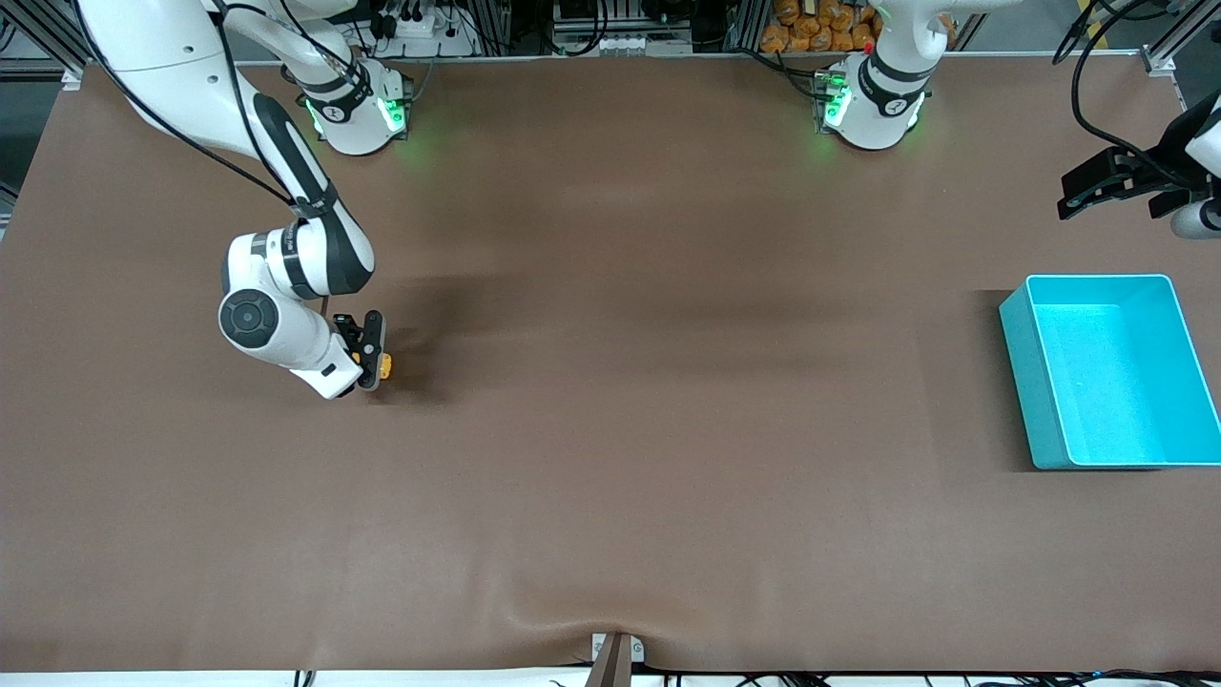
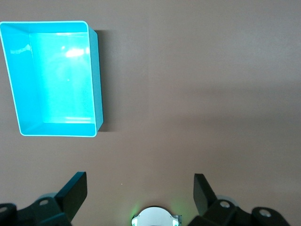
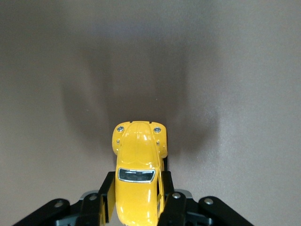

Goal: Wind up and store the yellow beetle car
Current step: 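Close the right gripper around the yellow car's body, then lift the yellow car with the right gripper and draw it back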

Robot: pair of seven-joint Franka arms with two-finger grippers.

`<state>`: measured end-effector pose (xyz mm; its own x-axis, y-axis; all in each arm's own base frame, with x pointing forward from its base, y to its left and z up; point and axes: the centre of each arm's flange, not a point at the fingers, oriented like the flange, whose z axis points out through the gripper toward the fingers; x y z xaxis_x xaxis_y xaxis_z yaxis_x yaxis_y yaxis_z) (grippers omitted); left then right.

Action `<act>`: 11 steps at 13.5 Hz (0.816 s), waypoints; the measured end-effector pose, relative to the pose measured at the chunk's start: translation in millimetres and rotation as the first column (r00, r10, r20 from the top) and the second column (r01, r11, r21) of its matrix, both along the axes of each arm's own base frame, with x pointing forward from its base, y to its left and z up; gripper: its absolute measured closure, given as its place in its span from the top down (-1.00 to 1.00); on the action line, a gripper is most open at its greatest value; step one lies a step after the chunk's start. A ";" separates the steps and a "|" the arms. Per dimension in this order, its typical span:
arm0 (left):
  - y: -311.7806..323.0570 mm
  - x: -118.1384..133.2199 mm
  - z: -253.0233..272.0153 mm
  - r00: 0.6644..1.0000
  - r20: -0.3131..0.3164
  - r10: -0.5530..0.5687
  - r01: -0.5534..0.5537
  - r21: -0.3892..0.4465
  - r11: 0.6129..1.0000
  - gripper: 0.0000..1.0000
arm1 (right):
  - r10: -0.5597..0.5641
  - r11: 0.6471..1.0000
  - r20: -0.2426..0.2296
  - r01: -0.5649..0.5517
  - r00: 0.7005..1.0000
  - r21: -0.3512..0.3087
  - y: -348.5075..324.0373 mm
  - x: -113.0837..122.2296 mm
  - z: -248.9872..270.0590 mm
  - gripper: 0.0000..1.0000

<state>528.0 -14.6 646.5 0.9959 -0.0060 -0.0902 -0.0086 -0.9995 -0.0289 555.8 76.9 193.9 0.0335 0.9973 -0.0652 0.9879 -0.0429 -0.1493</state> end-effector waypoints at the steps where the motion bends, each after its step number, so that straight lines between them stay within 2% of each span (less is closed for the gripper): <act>1: 0.0 0.3 0.2 1.000 0.003 0.000 0.000 0.000 1.000 1.00 | 0.012 1.000 -0.002 -0.012 1.000 0.003 -6.3 0.7 0.0 -0.15; 11: 3.5 4.9 -3.2 1.000 0.010 0.006 -0.006 0.000 1.000 1.00 | 0.014 0.999 -0.014 -0.013 1.000 0.035 -128.4 2.2 -1.5 -0.15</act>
<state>532.9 -11.1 643.4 0.9968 0.0003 -0.0804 -0.0020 -0.9996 -0.0285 558.0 -51.5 192.4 0.0191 0.9993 -0.0310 0.9861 -0.0239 -0.1644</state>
